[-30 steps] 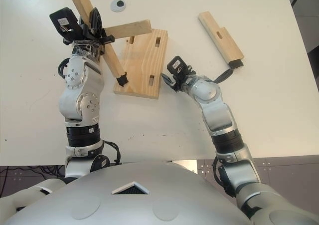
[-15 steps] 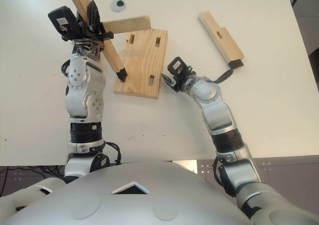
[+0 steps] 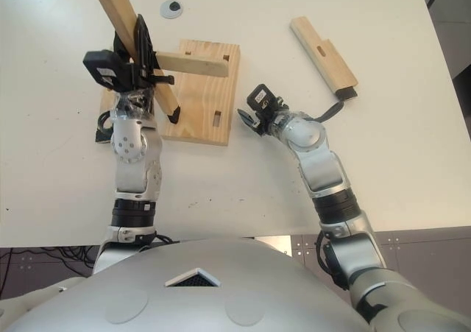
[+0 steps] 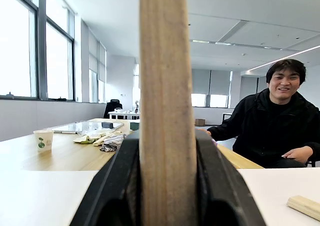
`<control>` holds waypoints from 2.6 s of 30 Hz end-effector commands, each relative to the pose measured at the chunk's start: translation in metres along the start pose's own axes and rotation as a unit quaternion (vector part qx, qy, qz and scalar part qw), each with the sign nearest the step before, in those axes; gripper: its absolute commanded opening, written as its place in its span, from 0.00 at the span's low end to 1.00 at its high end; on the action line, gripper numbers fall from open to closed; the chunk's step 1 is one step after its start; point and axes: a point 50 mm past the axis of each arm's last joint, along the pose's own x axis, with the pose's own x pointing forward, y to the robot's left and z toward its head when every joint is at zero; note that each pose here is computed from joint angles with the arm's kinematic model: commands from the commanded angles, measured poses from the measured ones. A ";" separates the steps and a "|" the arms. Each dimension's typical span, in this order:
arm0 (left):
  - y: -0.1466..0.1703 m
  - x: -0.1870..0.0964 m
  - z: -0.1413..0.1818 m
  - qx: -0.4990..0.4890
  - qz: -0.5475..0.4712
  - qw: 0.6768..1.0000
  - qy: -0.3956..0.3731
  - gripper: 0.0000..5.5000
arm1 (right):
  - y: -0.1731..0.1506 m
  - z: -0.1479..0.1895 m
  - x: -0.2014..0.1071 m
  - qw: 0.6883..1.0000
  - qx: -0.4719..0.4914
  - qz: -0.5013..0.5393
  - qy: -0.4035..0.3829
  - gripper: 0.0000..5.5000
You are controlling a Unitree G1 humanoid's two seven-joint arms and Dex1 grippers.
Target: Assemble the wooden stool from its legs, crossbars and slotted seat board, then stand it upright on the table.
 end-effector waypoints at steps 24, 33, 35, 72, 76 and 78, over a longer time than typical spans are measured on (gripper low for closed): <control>0.031 -0.065 -0.037 0.075 0.058 0.987 0.127 0.18 | -0.006 -0.010 -0.004 0.999 -0.027 0.023 0.014 0.48; 0.059 -0.135 -0.061 0.102 0.114 0.959 0.239 0.18 | -0.002 -0.015 -0.006 0.999 -0.022 0.022 0.019 0.48; 0.063 -0.153 -0.065 0.109 0.118 0.951 0.265 0.18 | -0.002 -0.016 -0.007 0.999 -0.022 0.021 0.020 0.48; 0.061 -0.399 -0.090 0.063 0.144 0.576 0.802 0.18 | 0.009 -0.028 -0.011 0.999 -0.011 0.023 0.032 0.48; 0.063 -0.414 -0.083 0.025 0.146 0.513 0.845 0.18 | 0.009 -0.027 -0.010 0.999 -0.011 0.022 0.031 0.48; 0.066 -0.417 -0.080 0.021 0.138 0.505 0.851 0.18 | 0.011 -0.027 -0.009 0.999 -0.008 0.020 0.030 0.48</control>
